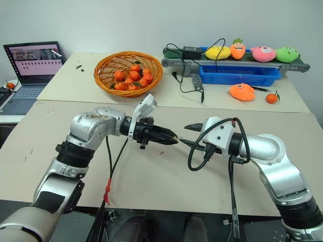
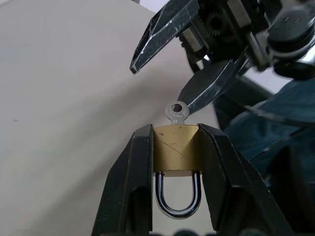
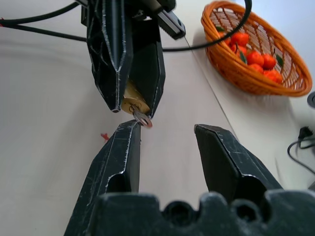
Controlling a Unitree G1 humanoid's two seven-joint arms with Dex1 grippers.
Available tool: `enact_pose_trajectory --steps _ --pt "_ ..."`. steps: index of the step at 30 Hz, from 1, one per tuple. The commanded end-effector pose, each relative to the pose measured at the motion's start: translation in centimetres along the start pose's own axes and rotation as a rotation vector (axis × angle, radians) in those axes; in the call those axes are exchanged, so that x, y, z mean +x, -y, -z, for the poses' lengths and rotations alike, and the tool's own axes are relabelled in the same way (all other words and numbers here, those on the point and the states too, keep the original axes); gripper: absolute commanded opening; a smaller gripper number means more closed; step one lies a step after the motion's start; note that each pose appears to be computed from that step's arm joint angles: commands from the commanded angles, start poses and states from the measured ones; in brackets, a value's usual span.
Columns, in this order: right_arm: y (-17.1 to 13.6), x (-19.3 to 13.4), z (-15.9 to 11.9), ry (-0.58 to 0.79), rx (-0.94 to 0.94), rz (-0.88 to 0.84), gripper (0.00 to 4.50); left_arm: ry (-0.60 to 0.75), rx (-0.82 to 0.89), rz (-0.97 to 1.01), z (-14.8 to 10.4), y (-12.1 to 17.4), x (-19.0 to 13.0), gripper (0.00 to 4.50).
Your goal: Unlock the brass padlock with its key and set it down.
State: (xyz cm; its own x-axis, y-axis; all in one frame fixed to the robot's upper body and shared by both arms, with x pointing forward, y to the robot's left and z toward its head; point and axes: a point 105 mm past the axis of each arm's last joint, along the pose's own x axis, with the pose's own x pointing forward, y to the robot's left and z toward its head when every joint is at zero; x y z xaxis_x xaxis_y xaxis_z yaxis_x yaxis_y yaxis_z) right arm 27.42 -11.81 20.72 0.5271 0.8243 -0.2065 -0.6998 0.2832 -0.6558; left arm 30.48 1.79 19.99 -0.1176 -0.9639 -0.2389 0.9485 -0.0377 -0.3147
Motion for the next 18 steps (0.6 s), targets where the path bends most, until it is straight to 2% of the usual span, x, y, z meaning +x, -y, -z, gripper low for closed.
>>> enact_pose_trajectory --steps 1,13,18 --pt "-0.2 0.1 -1.2 0.035 -0.081 0.001 2.15 0.05 -0.055 0.066 -2.1 1.3 0.2 0.84" --pt "0.6 -0.9 -1.7 0.043 -0.067 0.03 2.15 0.037 -0.103 0.057 -1.7 1.0 -0.6 0.84" --pt "0.1 -1.3 -2.3 0.05 -0.041 -0.034 2.15 0.022 -0.142 0.041 -1.3 0.3 -1.5 0.84"
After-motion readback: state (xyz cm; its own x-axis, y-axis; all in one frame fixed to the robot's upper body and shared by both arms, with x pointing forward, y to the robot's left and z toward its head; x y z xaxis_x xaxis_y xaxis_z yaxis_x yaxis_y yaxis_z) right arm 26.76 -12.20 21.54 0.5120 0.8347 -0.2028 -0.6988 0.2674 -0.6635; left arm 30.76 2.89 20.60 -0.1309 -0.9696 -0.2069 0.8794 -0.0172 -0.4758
